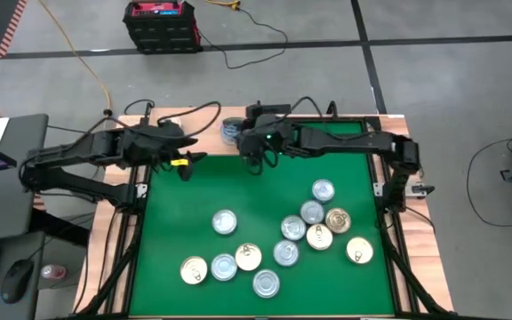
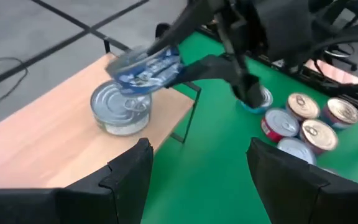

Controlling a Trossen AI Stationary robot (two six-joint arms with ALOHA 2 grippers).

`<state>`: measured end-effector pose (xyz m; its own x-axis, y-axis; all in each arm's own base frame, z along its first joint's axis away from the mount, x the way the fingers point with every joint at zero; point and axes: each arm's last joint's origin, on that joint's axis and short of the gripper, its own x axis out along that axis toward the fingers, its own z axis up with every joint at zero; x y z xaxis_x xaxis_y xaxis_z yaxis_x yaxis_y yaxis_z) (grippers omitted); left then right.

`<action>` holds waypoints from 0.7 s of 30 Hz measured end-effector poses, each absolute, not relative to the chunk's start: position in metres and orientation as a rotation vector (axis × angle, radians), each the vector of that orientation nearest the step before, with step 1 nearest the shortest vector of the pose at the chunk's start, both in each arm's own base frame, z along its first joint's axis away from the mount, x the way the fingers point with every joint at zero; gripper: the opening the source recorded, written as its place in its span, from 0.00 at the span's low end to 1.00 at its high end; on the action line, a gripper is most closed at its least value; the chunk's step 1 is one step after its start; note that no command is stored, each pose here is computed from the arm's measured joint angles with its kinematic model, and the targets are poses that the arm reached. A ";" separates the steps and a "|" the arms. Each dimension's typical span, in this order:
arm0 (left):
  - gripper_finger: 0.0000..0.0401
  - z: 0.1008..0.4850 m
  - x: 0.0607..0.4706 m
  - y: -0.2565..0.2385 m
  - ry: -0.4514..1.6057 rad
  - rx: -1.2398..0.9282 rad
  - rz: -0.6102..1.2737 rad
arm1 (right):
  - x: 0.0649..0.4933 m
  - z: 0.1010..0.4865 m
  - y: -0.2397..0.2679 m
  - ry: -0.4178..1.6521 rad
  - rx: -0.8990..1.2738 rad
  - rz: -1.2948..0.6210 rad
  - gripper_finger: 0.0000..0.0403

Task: Stack canned seafood by type on shelf
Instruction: Stack the dark blue tuna can on top of the green tuna can on the shelf

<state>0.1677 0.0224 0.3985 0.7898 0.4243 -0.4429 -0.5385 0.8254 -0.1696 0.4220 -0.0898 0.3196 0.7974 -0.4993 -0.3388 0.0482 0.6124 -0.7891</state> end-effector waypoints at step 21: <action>0.62 0.407 0.138 0.019 0.360 -0.316 0.486 | 0.443 0.292 -0.094 0.634 -0.706 -0.363 0.63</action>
<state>0.1381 0.0193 0.4070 0.8239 0.3946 -0.4069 -0.5042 0.8382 -0.2080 0.4433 -0.0937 0.2923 0.7555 -0.5089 -0.4126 0.0985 0.7109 -0.6964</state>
